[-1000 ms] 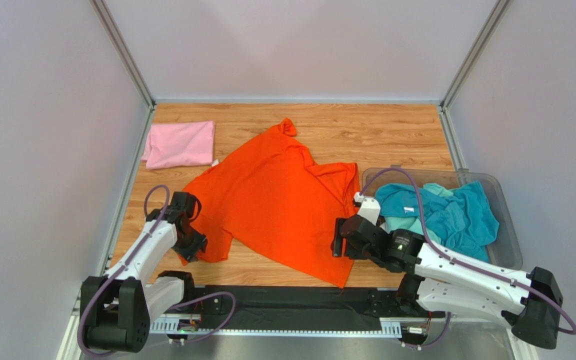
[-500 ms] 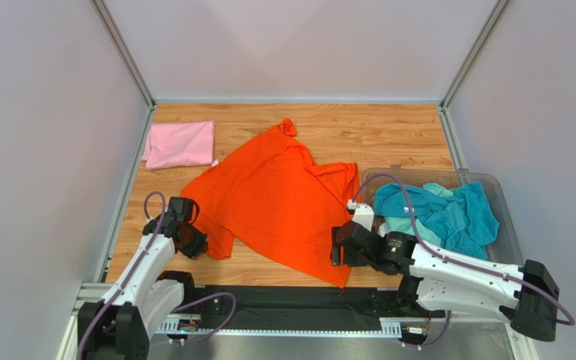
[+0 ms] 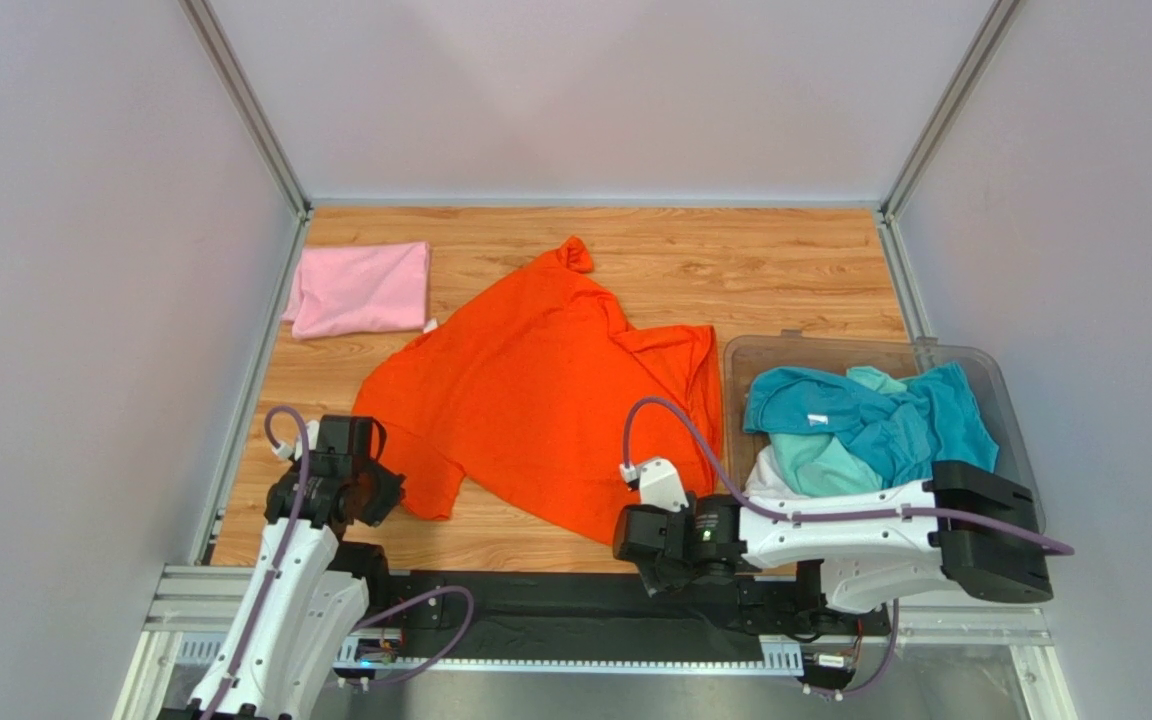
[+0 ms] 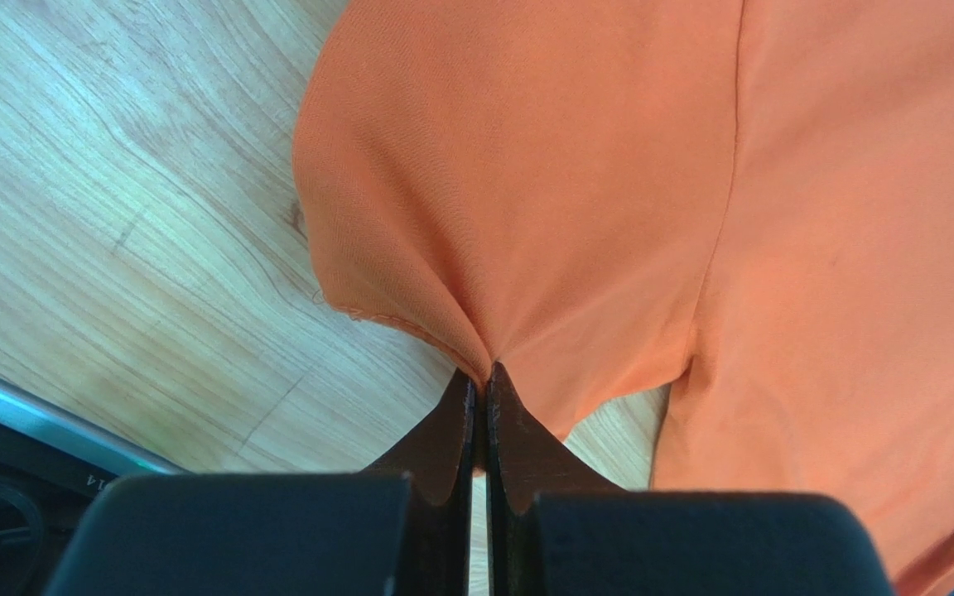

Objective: Fold and stack the t-shirts
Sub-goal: Flatten the tshirt out

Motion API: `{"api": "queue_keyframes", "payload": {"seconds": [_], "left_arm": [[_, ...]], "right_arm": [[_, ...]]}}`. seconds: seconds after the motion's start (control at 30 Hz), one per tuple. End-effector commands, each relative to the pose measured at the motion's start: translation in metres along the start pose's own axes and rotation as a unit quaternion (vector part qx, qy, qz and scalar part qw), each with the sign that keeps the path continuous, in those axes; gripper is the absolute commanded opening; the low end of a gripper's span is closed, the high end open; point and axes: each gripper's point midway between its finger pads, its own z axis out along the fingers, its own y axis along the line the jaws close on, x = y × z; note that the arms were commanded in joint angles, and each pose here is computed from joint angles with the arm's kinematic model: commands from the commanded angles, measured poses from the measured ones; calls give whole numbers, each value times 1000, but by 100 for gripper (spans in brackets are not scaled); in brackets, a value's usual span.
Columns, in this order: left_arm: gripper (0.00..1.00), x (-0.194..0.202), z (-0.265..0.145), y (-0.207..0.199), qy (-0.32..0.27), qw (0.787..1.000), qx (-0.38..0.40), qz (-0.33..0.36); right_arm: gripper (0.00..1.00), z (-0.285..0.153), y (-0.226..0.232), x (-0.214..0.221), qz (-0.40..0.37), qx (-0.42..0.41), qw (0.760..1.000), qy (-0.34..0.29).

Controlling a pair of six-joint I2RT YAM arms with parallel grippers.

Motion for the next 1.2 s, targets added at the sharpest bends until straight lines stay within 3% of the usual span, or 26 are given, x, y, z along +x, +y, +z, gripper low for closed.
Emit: {"api": "queue_keyframes", "payload": {"seconds": [0.0,0.13,0.43,0.57,0.83,0.93,1.03,1.07,1.17], "left_arm": [[0,1,-1,3,2,1000,-6,0],[0,-1,-2,3,-2,1000,-9,-3],[0,-12,-7,1,-27,1000,-5,-2],[0,-16,-9,-3,-36,999,3,4],[0,-23,-9,-7,-48,999,6,15],[0,-23,-8,-6,-48,999,2,15],[0,-25,-8,-8,-50,999,4,19],[0,-27,-10,-12,-54,998,12,21],[0,-35,-20,-24,-65,997,33,28]], "right_arm": [[66,-6,10,-8,-2,10,1000,-10],[54,-1,7,-4,5,23,1000,-2],[46,8,-11,9,17,49,999,11],[35,13,-24,6,35,69,997,12],[36,14,-35,-7,50,74,996,-5],[29,16,-34,-3,45,68,997,3],[12,18,-29,-1,39,53,998,9],[0,17,-27,-3,39,50,998,7],[0,10,-23,-17,37,41,998,-20]]}}
